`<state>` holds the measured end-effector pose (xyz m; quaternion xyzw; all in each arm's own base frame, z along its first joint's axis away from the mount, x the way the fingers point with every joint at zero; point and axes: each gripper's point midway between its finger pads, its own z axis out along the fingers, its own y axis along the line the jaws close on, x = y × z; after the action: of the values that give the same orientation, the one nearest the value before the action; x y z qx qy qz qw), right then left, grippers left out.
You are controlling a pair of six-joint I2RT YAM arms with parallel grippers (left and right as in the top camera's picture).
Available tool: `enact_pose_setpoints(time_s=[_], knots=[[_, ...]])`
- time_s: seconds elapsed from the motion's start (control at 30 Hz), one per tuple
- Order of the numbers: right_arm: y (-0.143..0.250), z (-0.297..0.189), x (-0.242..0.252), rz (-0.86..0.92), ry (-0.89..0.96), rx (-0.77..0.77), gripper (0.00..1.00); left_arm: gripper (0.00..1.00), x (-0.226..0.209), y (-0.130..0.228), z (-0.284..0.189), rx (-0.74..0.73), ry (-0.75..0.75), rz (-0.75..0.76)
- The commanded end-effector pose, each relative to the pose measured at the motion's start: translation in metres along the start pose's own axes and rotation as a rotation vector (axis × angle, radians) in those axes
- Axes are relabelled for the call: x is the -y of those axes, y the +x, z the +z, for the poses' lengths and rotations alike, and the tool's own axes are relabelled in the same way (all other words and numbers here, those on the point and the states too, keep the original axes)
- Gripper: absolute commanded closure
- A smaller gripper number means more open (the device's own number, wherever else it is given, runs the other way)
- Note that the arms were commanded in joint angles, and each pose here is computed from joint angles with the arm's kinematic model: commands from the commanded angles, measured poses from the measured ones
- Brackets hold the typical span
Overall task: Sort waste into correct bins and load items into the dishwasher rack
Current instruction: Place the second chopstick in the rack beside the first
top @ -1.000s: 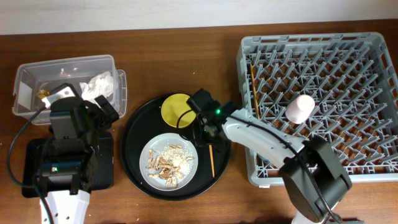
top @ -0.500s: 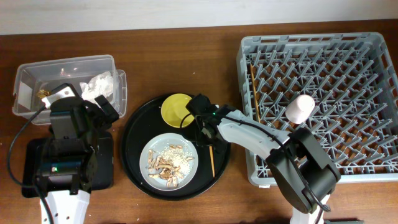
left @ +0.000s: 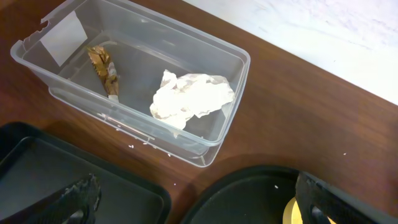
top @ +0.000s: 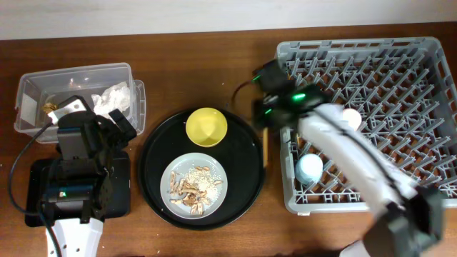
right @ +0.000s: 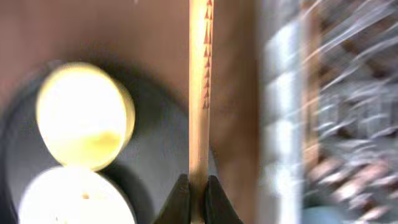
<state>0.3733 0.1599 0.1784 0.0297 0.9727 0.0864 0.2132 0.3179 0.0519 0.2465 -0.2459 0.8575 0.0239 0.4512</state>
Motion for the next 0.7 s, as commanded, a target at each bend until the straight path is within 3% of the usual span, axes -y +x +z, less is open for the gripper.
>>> enact_pose_setpoints(time_s=[0.0, 0.13, 0.37, 0.53, 0.6, 0.67], knots=[[-0.046, -0.038, 0.057, -0.050, 0.046, 0.145, 0.96, 0.01, -0.002, -0.004, -0.002, 0.014, -0.009, 0.000], [-0.058, -0.020, 0.110, 0.059, 0.109, 0.122, 0.96, 0.01, -0.002, -0.004, -0.002, 0.014, -0.009, 0.000], [-0.056, 0.053, 0.097, 0.008, 0.019, 0.016, 0.94, 0.01, -0.002, -0.004, -0.002, 0.014, -0.009, 0.000], [-0.048, 0.060, 0.085, -0.075, -0.057, -0.025, 0.74, 0.01, -0.002, -0.004, -0.002, 0.014, -0.009, 0.000], [-0.046, 0.060, 0.086, -0.073, -0.056, -0.036, 0.51, 0.01, -0.002, -0.004, -0.002, 0.014, -0.009, 0.000], [-0.037, 0.059, 0.088, -0.054, -0.049, -0.073, 0.50, 0.01, -0.002, -0.004, -0.002, 0.014, -0.009, 0.000]])
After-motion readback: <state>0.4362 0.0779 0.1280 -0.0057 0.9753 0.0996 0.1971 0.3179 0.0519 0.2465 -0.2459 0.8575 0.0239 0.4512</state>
